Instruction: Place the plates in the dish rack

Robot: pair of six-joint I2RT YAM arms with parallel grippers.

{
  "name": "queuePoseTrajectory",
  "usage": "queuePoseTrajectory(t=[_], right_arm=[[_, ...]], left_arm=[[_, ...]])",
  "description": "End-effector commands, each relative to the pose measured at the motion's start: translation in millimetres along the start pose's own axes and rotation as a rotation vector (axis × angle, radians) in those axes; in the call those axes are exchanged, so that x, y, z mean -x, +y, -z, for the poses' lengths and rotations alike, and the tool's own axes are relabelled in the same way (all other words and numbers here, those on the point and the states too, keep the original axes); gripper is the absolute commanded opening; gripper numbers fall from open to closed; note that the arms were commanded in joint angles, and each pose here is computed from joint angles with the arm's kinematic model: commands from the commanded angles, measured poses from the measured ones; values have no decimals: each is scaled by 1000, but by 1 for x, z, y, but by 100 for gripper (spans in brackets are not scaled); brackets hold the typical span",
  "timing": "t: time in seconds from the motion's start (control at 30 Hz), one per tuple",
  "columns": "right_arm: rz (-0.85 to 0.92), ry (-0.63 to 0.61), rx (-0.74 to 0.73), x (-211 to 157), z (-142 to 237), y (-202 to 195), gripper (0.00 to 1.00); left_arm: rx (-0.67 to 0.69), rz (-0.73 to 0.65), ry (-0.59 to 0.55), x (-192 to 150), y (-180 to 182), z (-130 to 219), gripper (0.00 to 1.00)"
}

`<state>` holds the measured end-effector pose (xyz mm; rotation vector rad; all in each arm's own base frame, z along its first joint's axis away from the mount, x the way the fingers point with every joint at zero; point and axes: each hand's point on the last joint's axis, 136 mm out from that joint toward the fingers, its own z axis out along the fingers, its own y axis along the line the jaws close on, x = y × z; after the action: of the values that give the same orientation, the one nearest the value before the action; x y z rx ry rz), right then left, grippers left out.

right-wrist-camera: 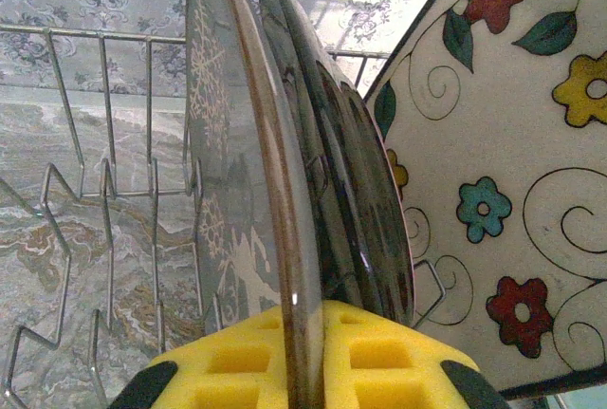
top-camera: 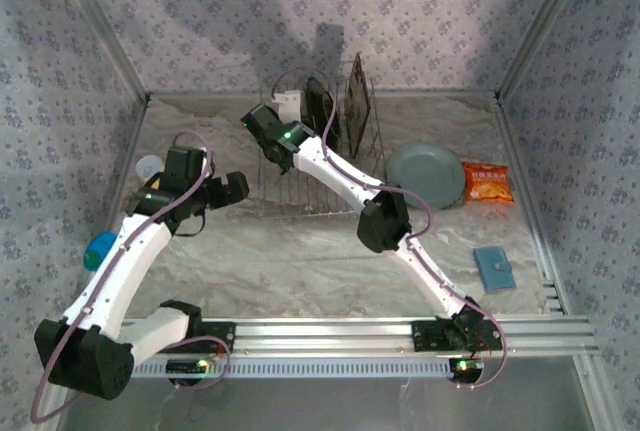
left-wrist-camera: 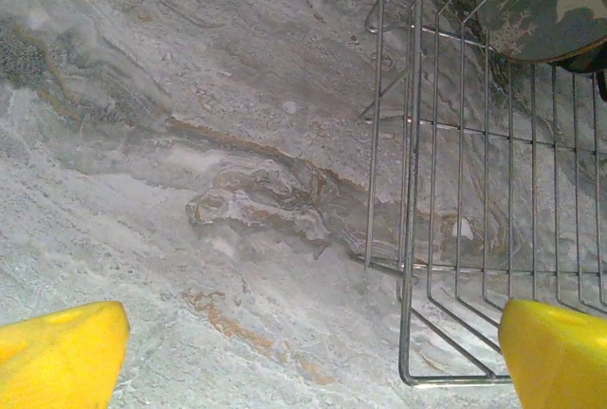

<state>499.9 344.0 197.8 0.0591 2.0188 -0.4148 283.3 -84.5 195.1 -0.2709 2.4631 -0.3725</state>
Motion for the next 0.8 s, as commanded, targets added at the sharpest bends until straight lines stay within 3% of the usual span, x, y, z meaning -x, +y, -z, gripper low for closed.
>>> queuePoseTrajectory(t=[0.0, 0.77], right_arm=[[-18, -12, 14, 13, 14, -5, 13], [-93, -96, 93, 83, 80, -42, 43]], left_arm=[[-11, 23, 9, -4, 1, 6, 99], [-11, 23, -21, -2, 2, 19, 99]])
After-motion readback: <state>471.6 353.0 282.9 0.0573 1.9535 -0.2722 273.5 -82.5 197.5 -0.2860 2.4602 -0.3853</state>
